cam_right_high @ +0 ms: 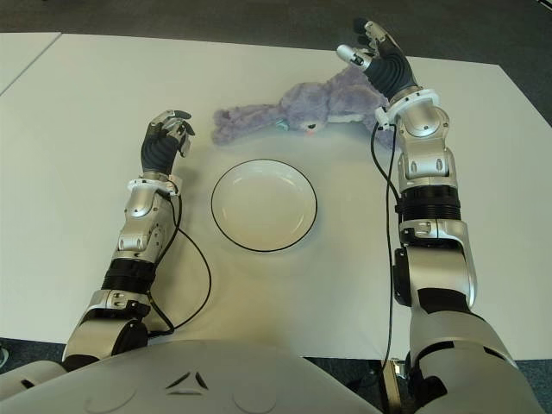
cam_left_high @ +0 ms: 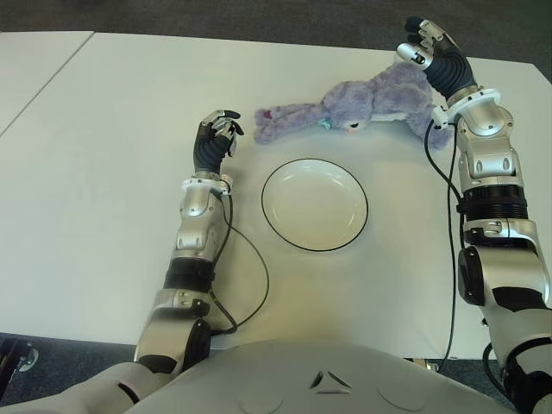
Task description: Put the doll into the plate.
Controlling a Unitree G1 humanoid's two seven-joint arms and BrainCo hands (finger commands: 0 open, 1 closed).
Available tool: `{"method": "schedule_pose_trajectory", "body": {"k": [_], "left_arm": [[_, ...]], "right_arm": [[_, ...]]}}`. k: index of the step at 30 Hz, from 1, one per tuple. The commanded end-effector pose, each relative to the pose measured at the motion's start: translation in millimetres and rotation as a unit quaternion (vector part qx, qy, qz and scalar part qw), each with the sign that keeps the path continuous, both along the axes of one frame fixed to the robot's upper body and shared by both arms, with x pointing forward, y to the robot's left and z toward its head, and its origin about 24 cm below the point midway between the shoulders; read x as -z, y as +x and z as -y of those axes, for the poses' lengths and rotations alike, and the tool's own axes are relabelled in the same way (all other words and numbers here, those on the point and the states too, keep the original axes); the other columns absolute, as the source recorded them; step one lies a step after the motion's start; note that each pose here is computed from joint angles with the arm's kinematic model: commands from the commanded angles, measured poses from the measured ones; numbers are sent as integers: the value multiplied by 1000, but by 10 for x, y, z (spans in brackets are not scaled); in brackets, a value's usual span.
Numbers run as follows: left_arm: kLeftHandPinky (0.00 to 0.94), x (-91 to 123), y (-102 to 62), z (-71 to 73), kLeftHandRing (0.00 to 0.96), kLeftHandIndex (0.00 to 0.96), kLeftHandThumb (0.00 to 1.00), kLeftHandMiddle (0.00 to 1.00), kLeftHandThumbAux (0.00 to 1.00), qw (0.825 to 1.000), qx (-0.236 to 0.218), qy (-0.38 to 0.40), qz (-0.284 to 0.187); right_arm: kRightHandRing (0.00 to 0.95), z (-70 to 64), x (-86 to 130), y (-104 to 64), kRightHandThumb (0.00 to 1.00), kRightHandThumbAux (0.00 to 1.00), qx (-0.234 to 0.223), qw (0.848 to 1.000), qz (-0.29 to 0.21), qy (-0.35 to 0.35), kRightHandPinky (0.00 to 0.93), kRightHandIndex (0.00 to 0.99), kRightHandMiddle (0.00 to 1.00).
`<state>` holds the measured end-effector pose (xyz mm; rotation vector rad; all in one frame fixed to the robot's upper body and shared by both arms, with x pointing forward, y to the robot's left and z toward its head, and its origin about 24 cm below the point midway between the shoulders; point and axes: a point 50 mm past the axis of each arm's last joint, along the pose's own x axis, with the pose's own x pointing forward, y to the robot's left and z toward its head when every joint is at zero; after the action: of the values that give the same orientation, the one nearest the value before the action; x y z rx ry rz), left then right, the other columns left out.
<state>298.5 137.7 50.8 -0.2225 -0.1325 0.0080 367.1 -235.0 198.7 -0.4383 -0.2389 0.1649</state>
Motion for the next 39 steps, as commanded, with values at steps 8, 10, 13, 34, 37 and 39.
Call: {"method": "schedule_pose_trajectory", "body": {"k": [8,10,13,34,37,39], "left_arm": [[892,494,-272,-35,895,442,714,889,703,995,-11,-15,-97],[892,494,-273,-35,896,442,714,890,703,995,-10,-15,-96],[890,495,-274,-34,897,442,714,890,703,995,-8,-16,-95],[878,511,-283,-26,891,442,712,888,704,995,-5,-15,-98],[875,514,-287,-14,890,442,712,887,704,995,-3,-15,-98],[875,516,-290,-10,889,442,712,886,704,995,-4,-15,-98]], "right_arm": [[0,71,192,-65,59,361,-31,994,-66,86,0,0,0],[0,83,186,-65,64,355,-26,995,-67,76,0,0,0],[0,102,178,-61,68,349,-21,996,-66,56,0,0,0],[0,-7,22,-128,164,268,20,910,35,-414,0,0,0],[0,-1,28,-127,191,256,22,892,48,-450,0,0,0],[0,-9,20,-118,203,251,21,880,54,-472,0,0,0]]}}
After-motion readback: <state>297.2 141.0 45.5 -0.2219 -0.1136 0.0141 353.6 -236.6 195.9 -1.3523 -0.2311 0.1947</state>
